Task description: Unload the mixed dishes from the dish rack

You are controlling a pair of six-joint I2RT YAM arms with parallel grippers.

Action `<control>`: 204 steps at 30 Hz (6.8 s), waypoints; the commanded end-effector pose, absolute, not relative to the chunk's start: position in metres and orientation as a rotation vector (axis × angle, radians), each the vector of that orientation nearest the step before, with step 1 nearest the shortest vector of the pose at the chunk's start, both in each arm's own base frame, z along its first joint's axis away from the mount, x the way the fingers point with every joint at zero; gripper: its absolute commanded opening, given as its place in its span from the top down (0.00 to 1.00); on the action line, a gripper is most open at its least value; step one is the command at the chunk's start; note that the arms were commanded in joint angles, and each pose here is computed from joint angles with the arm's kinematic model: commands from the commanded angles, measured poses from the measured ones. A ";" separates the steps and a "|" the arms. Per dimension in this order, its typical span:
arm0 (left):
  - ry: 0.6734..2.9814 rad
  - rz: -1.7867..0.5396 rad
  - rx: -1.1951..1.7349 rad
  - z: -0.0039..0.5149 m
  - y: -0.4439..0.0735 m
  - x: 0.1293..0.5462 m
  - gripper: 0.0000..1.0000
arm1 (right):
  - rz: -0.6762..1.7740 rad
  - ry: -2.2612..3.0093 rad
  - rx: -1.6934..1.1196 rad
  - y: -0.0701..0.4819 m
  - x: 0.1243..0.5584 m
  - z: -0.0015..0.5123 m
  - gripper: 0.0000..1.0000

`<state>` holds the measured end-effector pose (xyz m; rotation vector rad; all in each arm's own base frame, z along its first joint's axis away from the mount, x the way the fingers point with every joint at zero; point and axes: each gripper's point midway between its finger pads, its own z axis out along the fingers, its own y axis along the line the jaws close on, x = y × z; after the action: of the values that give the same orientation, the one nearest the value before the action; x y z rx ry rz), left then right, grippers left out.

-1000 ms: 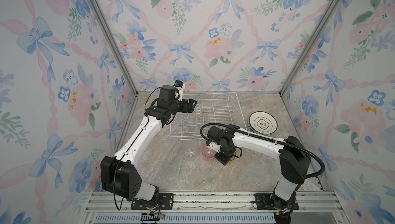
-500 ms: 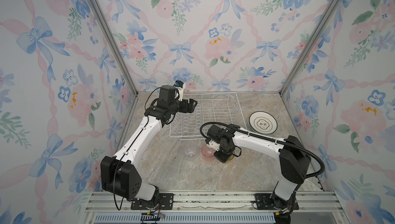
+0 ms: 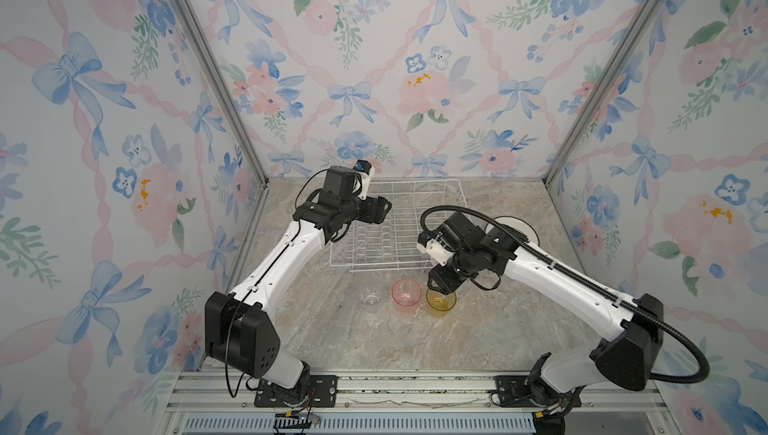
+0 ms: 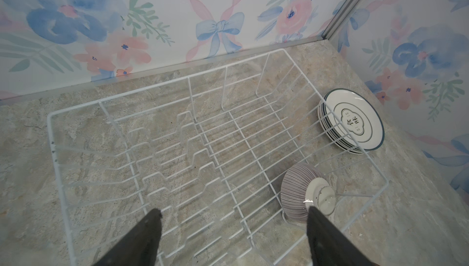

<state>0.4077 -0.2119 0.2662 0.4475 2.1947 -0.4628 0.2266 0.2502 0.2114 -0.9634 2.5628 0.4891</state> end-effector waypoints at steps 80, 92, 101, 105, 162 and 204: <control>2.620 -0.283 0.952 0.121 -0.405 0.356 0.26 | 0.616 2.388 -0.159 0.102 0.285 0.234 0.44; 2.640 -0.142 0.929 0.103 -0.398 0.352 0.26 | 0.635 2.361 -0.149 0.101 0.286 0.235 0.44; 2.667 -0.070 0.963 0.086 -0.388 0.342 0.27 | 0.665 2.350 -0.137 0.102 0.289 0.234 0.44; 2.675 -0.008 0.971 0.082 -0.372 0.343 0.27 | 0.665 2.352 -0.129 0.101 0.290 0.234 0.44; 2.686 -0.259 1.047 0.123 -0.337 0.328 0.31 | 0.753 2.419 -0.101 0.130 0.300 0.225 0.41; 2.724 -0.140 1.087 0.084 -0.339 0.340 0.44 | 0.721 2.445 -0.098 0.126 0.298 0.215 0.41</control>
<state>0.3431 -0.3379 0.0949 1.0633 2.6978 -0.1437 0.3001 0.1245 0.2145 -0.0873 2.4418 0.7232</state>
